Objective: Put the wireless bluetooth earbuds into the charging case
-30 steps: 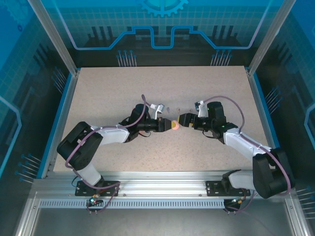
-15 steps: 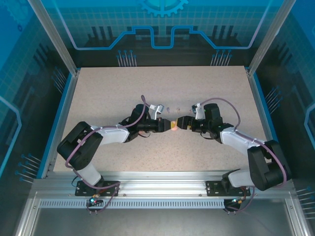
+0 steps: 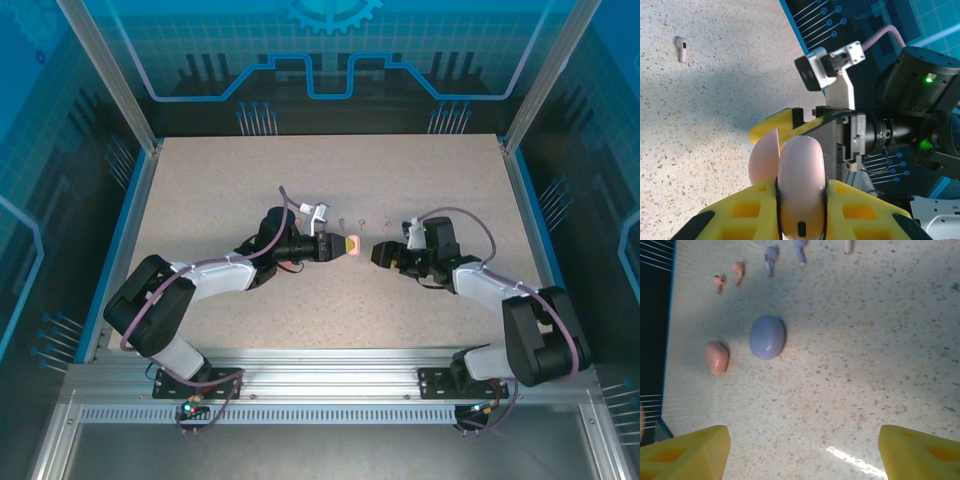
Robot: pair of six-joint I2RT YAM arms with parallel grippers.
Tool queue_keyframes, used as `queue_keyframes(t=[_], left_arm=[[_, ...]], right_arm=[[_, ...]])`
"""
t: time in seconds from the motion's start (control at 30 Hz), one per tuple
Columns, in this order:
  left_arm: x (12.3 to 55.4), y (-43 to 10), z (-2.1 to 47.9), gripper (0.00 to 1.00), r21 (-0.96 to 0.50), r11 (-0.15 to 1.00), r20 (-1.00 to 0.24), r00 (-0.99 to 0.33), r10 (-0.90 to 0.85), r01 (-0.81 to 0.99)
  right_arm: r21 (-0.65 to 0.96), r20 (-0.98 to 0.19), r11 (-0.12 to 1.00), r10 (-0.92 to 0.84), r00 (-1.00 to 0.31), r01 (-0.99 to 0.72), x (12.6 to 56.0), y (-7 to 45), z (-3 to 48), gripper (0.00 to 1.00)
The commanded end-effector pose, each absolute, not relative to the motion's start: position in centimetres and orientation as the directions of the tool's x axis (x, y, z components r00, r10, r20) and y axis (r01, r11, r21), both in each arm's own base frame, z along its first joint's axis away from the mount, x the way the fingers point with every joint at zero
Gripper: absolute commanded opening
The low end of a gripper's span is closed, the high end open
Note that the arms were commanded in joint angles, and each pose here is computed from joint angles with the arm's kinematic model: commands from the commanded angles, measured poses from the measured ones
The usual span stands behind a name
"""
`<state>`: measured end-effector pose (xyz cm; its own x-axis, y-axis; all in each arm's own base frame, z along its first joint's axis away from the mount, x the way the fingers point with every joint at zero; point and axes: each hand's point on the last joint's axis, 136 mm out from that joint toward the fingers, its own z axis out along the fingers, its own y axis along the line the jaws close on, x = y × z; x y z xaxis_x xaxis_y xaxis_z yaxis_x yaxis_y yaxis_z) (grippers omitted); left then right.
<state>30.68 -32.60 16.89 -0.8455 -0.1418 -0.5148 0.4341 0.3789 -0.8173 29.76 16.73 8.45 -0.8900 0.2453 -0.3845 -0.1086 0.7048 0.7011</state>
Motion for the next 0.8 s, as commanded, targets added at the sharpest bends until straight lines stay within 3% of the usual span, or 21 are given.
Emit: queue_keyframes(t=[0.0,0.03,0.07,0.1,0.37,0.5,0.67,0.77], left_arm=[[31.2,-32.3,18.4,0.0,-0.794,0.366,-0.568,-0.806,-0.164,0.485],[31.3,-32.3,18.5,0.0,-0.794,0.364,-0.57,-0.805,-0.166,0.487],[31.2,-32.4,18.7,0.0,-0.795,0.359,-0.57,-0.804,-0.168,0.489],[31.3,-32.4,18.8,0.0,-0.795,0.358,-0.572,-0.803,-0.17,0.49],[31.3,-32.4,19.6,0.0,-0.795,0.346,-0.578,-0.796,-0.182,0.498],[31.3,-32.4,20.2,0.0,-0.795,0.336,-0.581,-0.791,-0.188,0.504],[31.3,-32.5,20.7,0.0,-0.797,0.327,-0.583,-0.79,-0.191,0.508],[31.4,-32.5,21.0,0.0,-0.799,0.322,-0.581,-0.789,-0.199,0.508]], right_arm=[[0.75,-0.407,0.64,0.249,-0.879,-0.166,29.0,17.3,11.5,0.78],[0.747,-0.412,0.645,0.259,-0.874,-0.161,28.9,17.1,12.2,0.82],[0.738,-0.422,0.656,0.268,-0.866,-0.157,28.9,16.8,12.7,0.95],[0.724,-0.436,0.674,0.28,-0.855,-0.149,28.9,16.3,13.1,1.0],[0.654,-0.487,0.751,0.325,-0.811,-0.092,28.7,13.7,14.9,1.0],[0.677,-0.474,0.731,0.346,-0.809,-0.084,29.1,13.7,14.5,1.0],[0.766,-0.421,0.625,0.315,-0.851,-0.148,29.6,16.2,14.3,0.99],[0.815,-0.411,0.548,0.317,-0.855,-0.188,30.2,17.4,14.6,0.87]])
